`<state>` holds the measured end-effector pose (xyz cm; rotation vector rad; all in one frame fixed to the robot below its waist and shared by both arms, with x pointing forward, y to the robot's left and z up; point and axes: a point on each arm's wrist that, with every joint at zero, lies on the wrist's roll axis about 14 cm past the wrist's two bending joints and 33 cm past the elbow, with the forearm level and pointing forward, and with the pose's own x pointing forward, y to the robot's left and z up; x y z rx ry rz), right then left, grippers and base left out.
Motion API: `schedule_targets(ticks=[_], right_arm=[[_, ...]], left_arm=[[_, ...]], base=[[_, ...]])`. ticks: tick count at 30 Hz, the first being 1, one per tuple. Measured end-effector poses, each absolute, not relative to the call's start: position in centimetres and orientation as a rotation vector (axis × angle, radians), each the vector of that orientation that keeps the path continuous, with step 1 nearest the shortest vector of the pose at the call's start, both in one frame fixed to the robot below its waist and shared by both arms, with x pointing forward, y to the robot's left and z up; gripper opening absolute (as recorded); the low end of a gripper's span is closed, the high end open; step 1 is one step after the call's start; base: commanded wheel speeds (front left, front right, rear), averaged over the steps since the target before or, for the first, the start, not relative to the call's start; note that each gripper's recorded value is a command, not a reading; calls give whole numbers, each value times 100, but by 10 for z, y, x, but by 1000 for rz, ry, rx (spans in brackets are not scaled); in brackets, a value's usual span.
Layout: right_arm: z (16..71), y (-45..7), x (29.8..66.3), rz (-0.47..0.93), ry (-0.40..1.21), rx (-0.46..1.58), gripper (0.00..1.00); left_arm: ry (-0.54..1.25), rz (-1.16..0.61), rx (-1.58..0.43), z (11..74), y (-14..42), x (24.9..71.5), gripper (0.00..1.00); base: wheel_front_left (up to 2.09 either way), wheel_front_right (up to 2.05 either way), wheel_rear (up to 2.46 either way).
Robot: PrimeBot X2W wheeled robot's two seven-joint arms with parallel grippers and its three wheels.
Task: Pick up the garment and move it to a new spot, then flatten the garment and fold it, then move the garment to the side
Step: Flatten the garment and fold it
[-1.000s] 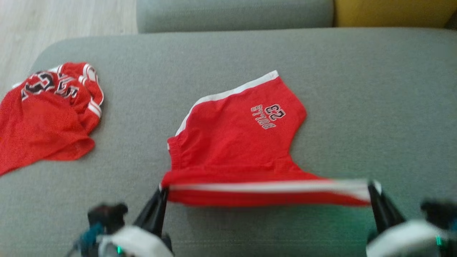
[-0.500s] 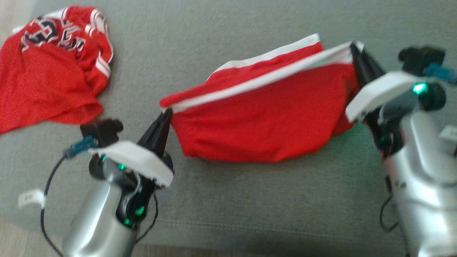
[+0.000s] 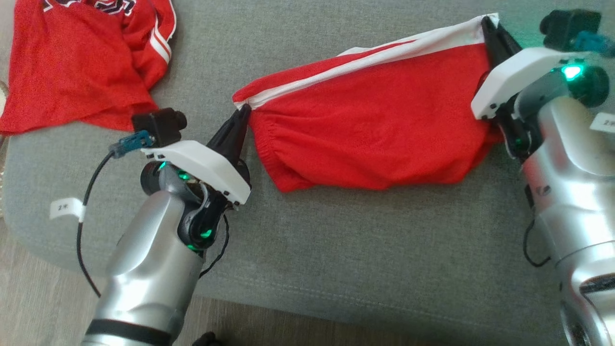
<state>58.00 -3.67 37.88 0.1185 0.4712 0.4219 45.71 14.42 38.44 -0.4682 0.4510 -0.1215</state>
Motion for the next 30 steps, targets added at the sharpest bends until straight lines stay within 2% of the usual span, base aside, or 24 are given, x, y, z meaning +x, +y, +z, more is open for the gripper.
schedule_targets(ticks=[1,8,16,19,25,30], right_arm=[[377,-36,578,422,467,123,100],[388,-40,573,415,383,140,100],[457,-46,572,434,133,111,100],[470,-53,566,423,87,109,100],[462,-83,525,367,73,94,100],[459,-94,492,331,73,107,100]], left_arm=[[446,-122,-473,384,144,458,100],[379,-121,-451,386,142,462,100],[219,-45,-324,417,158,463,100],[179,-33,-292,429,162,462,100],[33,-41,-204,472,163,461,100],[38,-45,-185,469,159,441,100]], base=[[0,0,0],[0,0,0],[0,0,0],[0,0,0],[0,0,0],[0,0,0]])
